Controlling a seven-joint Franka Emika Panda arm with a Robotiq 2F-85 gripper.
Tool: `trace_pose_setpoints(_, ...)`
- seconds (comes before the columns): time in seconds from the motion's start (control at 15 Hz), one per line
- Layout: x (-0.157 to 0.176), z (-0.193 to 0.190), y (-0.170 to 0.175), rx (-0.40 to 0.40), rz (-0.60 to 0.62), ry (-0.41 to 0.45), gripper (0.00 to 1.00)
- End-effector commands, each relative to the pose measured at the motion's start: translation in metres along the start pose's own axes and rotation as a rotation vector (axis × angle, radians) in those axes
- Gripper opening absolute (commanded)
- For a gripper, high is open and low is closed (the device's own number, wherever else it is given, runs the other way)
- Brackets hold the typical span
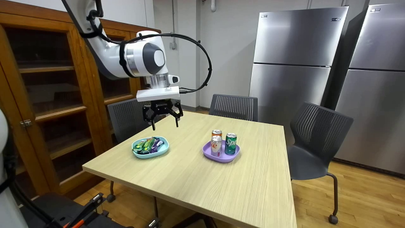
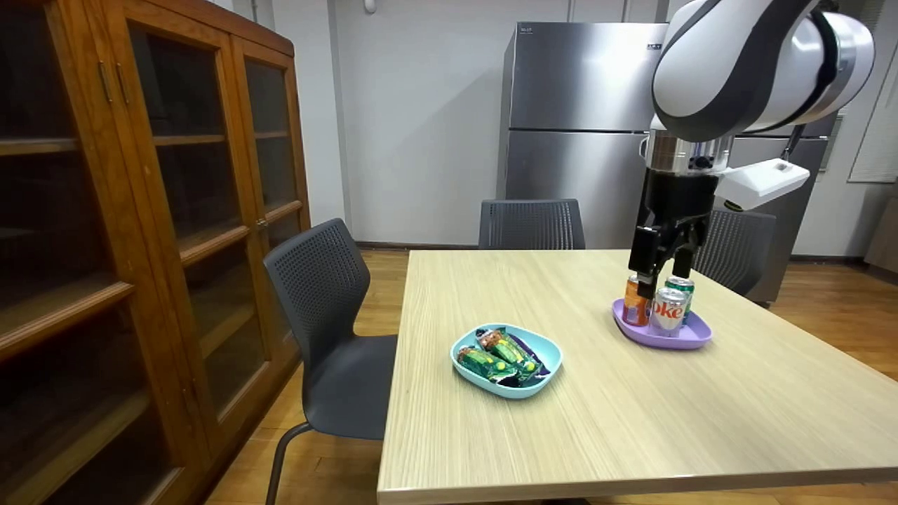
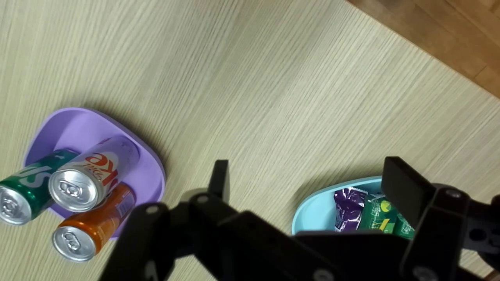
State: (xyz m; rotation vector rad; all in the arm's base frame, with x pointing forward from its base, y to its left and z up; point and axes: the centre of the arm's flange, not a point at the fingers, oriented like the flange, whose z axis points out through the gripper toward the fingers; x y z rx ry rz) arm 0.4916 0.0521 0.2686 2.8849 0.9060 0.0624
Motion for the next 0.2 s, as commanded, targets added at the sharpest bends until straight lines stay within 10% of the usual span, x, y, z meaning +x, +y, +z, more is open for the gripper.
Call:
trace_pose_setpoints(0.0, 0.0000, 0.0000, 0.0000, 0.000, 0.000, 0.000, 1.00)
trace_pose_setpoints(0.13, 0.0000, 0.0000, 0.0000, 0.000, 0.000, 0.000, 1.00)
